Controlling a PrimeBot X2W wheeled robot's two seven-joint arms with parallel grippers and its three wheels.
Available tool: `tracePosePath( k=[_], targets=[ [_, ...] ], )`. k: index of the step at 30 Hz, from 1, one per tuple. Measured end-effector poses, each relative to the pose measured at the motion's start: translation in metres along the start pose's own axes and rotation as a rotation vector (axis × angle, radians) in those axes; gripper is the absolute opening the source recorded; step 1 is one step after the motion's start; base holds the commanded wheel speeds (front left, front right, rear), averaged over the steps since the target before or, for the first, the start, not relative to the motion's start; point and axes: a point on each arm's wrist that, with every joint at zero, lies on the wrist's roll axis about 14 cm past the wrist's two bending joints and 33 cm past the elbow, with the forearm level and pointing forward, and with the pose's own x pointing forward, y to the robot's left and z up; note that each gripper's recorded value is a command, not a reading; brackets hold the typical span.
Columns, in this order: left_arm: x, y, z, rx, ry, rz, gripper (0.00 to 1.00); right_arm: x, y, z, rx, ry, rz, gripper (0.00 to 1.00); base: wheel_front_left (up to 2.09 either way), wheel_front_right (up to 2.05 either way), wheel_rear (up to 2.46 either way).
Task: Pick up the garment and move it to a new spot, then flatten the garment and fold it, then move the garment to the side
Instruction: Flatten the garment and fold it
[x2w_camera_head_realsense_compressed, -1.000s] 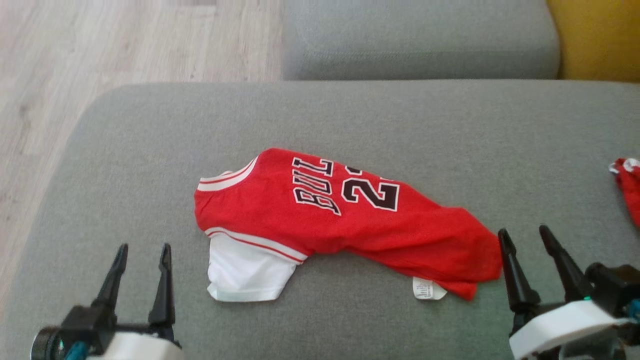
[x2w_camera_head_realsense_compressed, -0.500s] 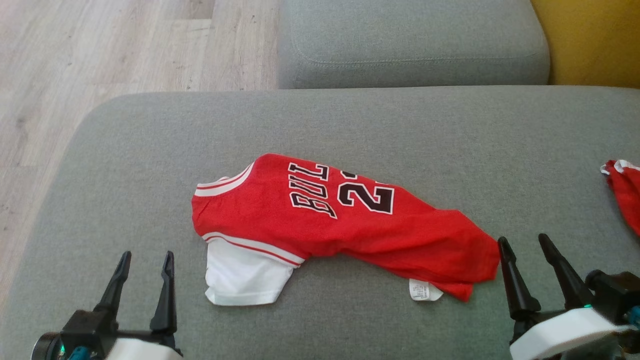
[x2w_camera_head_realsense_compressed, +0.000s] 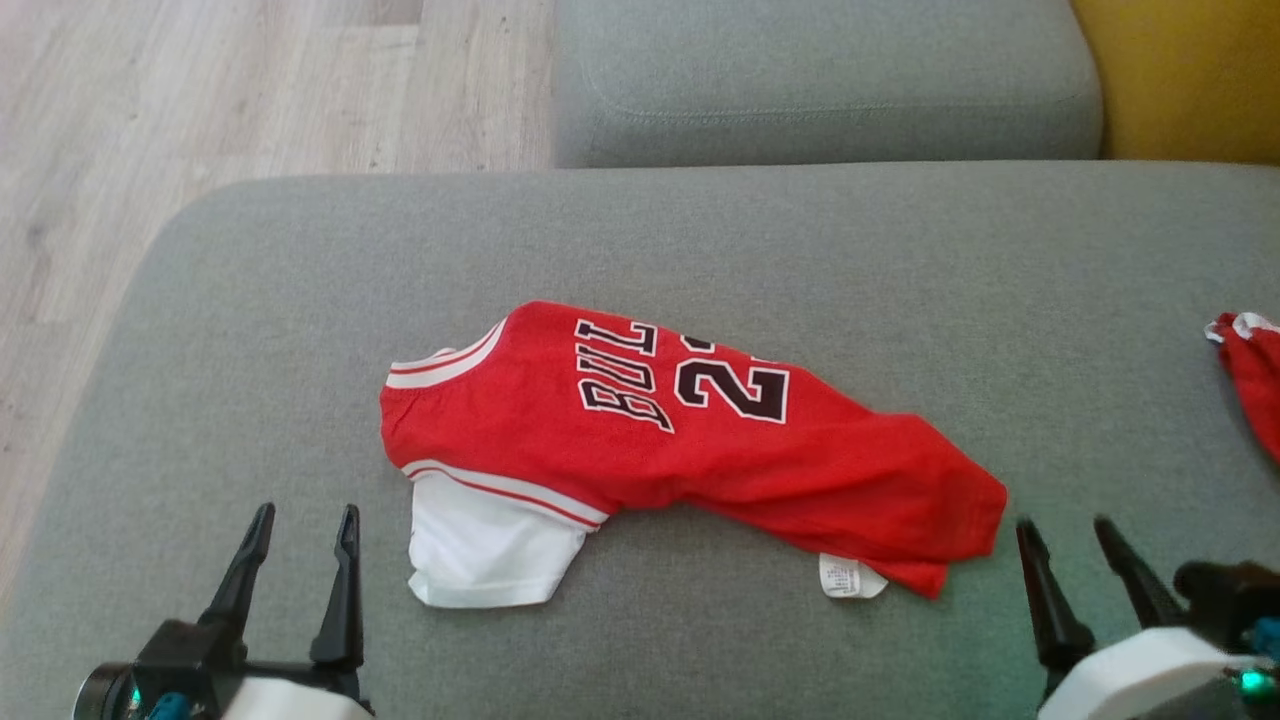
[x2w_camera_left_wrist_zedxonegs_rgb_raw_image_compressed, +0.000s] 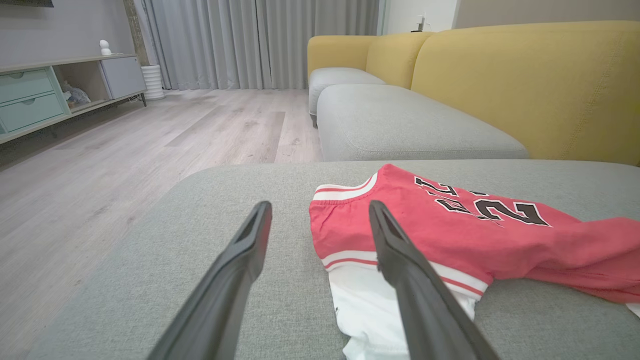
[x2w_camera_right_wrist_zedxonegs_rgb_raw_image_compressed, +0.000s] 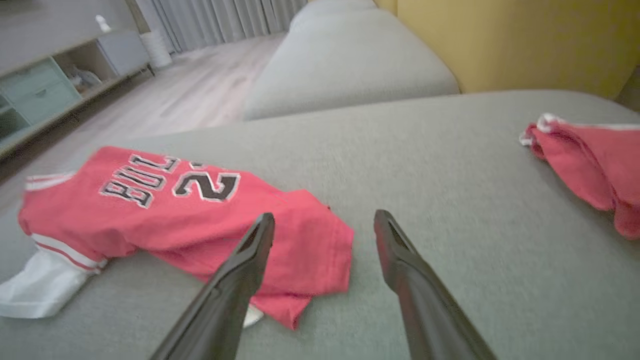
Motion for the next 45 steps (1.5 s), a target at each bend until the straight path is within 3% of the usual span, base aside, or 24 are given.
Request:
tracePosePath(
  k=[7, 14, 19, 20, 21, 26, 37, 45],
  targets=[
    [0.012, 0.003, -0.001, -0.003, 0.002, 0.008, 1.0, 0.013, -0.011, -0.071, 0.021, 0.246, -0.031, 1.0, 0.0, 0.0, 0.0],
    [0.028, 0.007, -0.003, -0.008, 0.003, 0.02, 1.0, 0.058, -0.002, -0.081, 0.037, 0.299, 0.02, 1.0, 0.0, 0.0, 0.0],
    [0.027, 0.009, -0.01, -0.012, 0.016, 0.027, 1.0, 0.063, 0.001, -0.095, 0.055, 0.357, 0.043, 1.0, 0.0, 0.0, 0.0],
    [0.027, 0.009, -0.01, -0.012, 0.016, 0.027, 1.0, 0.063, 0.001, -0.095, 0.055, 0.357, 0.043, 0.05, 0.0, 0.0, 0.0],
    [0.027, 0.009, -0.011, -0.014, 0.018, 0.028, 1.0, 0.064, 0.001, -0.095, 0.055, 0.362, 0.049, 0.0, 0.0, 0.0, 0.0],
    [0.026, 0.007, -0.012, -0.016, 0.013, 0.023, 1.0, 0.066, 0.013, -0.078, 0.06, 0.324, 0.103, 0.0, 0.0, 0.0, 0.0],
    [0.031, -0.003, -0.005, -0.023, -0.011, -0.009, 1.0, 0.04, 0.022, 0.048, -0.056, 0.005, 0.148, 0.0, 0.0, 0.0, 0.0],
    [0.03, -0.006, -0.009, -0.027, 0.0, -0.015, 1.0, 0.037, 0.019, 0.106, -0.119, -0.12, 0.121, 0.0, 0.0, 0.0, 0.0]
  ],
)
